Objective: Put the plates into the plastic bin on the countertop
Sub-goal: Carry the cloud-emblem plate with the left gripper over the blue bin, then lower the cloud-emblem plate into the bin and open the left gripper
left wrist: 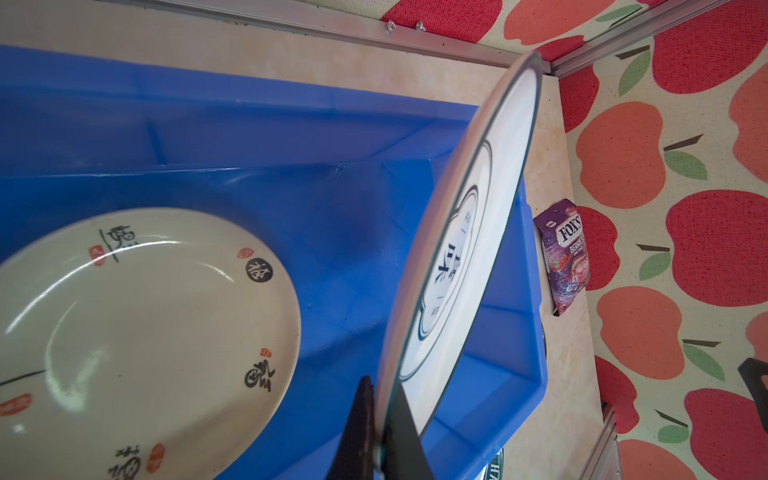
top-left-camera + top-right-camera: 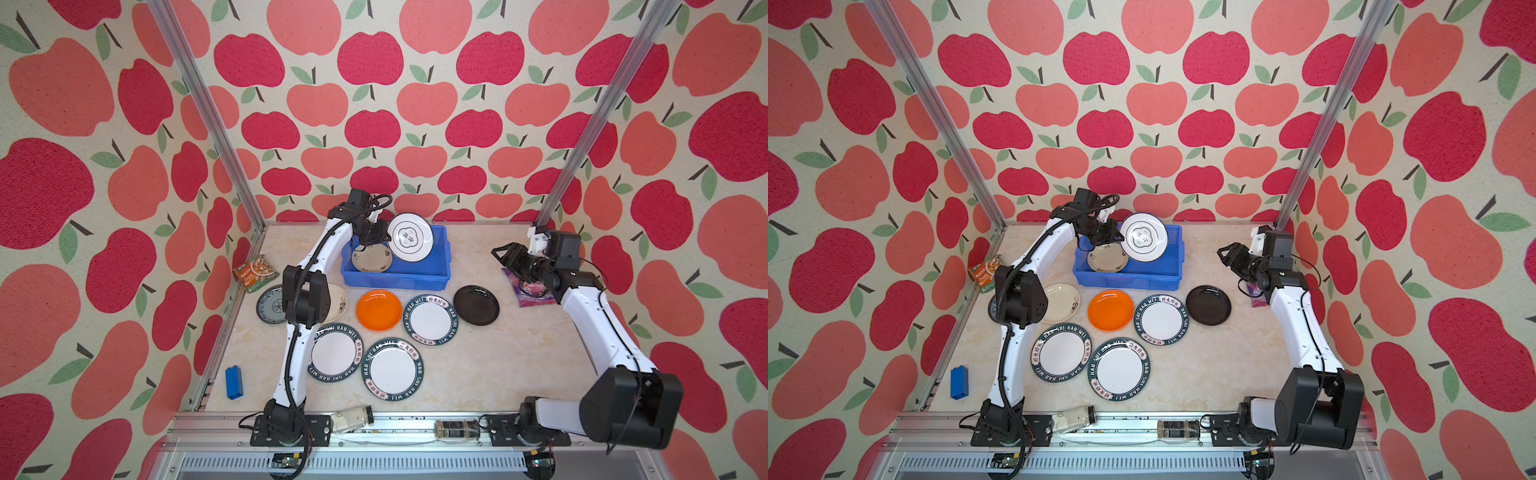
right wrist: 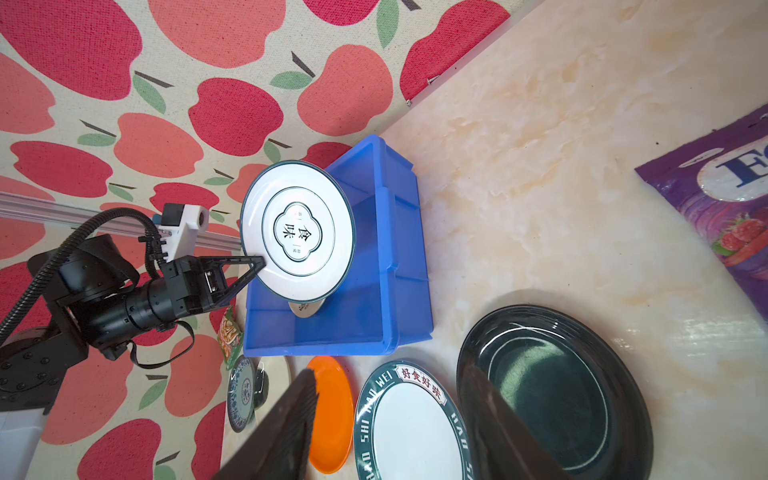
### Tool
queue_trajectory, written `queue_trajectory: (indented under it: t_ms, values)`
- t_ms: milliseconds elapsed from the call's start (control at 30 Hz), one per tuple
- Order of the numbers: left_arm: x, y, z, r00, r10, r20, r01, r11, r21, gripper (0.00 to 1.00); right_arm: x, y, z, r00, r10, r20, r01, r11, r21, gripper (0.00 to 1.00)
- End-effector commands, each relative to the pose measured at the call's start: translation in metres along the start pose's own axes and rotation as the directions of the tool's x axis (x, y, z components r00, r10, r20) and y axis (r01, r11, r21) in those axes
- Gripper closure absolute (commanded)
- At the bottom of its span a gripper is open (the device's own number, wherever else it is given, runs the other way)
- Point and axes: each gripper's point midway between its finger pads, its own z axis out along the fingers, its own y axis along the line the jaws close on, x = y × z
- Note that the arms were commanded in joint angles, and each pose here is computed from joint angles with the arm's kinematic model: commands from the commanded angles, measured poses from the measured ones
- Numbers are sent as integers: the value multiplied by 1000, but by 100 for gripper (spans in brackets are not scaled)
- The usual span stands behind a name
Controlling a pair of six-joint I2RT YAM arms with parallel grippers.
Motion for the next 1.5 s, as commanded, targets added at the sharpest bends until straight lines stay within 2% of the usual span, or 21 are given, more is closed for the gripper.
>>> queue_trajectory:
  t_ms: [0, 200, 600, 1467]
  values:
    - [-1, -13, 2, 999, -30, -18, 31, 996, 82, 100, -11, 17, -1, 1000, -19, 23, 21, 999, -45, 41]
    - [13, -3, 22, 994, -78, -71, 85, 992, 98, 100, -8, 15, 5, 1000, -17, 0, 17, 999, -46, 41]
    - [28, 5, 48, 990, -99, -102, 109, 989, 102, 100, -1, 9, 10, 1000, -12, -8, 12, 999, -36, 41]
    - [52, 34, 83, 973, -150, -174, 162, 985, 60, 100, 17, -3, 28, 999, 21, -45, -23, 999, -44, 41]
